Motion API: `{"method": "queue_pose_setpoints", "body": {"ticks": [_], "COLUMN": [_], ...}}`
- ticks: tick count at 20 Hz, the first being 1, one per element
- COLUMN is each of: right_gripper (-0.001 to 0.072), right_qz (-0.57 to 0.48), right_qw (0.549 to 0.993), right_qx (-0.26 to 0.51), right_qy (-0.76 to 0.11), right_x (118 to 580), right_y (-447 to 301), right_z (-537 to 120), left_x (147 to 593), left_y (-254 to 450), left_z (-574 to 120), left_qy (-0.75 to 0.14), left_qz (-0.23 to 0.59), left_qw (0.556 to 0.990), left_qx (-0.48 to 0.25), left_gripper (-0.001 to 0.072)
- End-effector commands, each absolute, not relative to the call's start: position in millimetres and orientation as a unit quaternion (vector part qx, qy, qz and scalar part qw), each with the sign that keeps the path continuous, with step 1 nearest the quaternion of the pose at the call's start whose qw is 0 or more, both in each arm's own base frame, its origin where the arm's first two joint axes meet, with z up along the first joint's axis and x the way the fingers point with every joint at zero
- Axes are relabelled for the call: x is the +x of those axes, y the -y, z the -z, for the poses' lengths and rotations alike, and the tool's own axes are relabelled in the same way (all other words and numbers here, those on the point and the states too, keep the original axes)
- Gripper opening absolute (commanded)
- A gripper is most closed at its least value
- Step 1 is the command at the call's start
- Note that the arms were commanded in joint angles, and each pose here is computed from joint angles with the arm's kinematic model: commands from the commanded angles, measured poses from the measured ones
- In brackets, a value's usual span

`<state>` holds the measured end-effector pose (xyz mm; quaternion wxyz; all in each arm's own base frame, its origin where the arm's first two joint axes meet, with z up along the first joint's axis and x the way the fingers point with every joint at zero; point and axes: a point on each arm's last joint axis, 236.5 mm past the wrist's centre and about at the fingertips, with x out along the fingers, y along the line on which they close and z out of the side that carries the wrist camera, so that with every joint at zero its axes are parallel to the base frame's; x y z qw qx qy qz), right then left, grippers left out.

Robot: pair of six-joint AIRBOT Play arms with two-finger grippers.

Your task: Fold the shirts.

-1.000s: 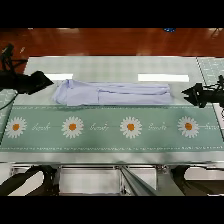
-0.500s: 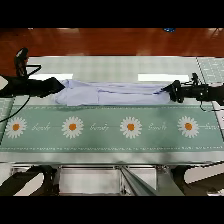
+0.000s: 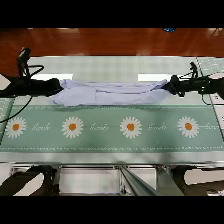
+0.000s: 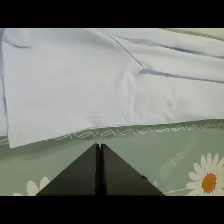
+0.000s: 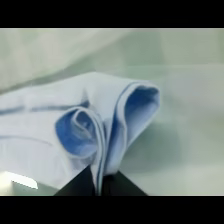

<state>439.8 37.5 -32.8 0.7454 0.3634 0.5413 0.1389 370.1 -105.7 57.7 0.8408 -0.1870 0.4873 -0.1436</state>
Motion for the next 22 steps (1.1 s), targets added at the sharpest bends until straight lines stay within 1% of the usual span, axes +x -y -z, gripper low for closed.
{"method": "queue_pose_setpoints", "body": {"ticks": [1, 4, 5, 8, 12, 15, 18, 20, 22], "right_gripper": [0.0023, 0.0023, 0.0023, 0.0023, 0.0023, 0.0023, 0.0023, 0.0023, 0.0023], "right_qz": [-0.140, -0.141, -0.144, -0.158, -0.147, -0.143, -0.150, -0.149, -0.148], "right_qw": [0.786, 0.826, 0.833, 0.850, 0.881, 0.890, 0.886, 0.887, 0.888], "right_qx": [0.264, 0.228, 0.224, 0.211, 0.223, 0.232, 0.237, 0.237, 0.237], "right_qy": [-0.541, -0.496, -0.485, -0.456, -0.391, -0.366, -0.368, -0.367, -0.366], "right_x": [396, 353, 336, 280, 234, 218, 217, 218, 218], "right_y": [-27, -36, -42, -63, -78, -84, -88, -87, -87], "right_z": [-19, -72, -86, -124, -169, -185, -186, -186, -186], "left_x": [367, 370, 366, 351, 330, 298, 240, 213, 205], "left_y": [151, 210, 235, 308, 401, 459, 508, 529, 531], "left_z": [-61, -50, -44, -18, 10, 29, 38, 43, 45], "left_qy": [-0.484, -0.480, -0.489, -0.531, -0.568, -0.602, -0.625, -0.627, -0.629], "left_qz": [0.208, 0.252, 0.274, 0.335, 0.400, 0.429, 0.475, 0.491, 0.494], "left_qw": [0.829, 0.822, 0.813, 0.770, 0.717, 0.671, 0.618, 0.605, 0.600], "left_qx": [-0.190, -0.172, -0.158, -0.113, -0.064, -0.045, -0.029, -0.026, -0.020], "left_gripper": [0.0020, 0.0020, 0.0020, 0.0020, 0.0020, 0.0020, 0.0020, 0.0020, 0.0020]}}
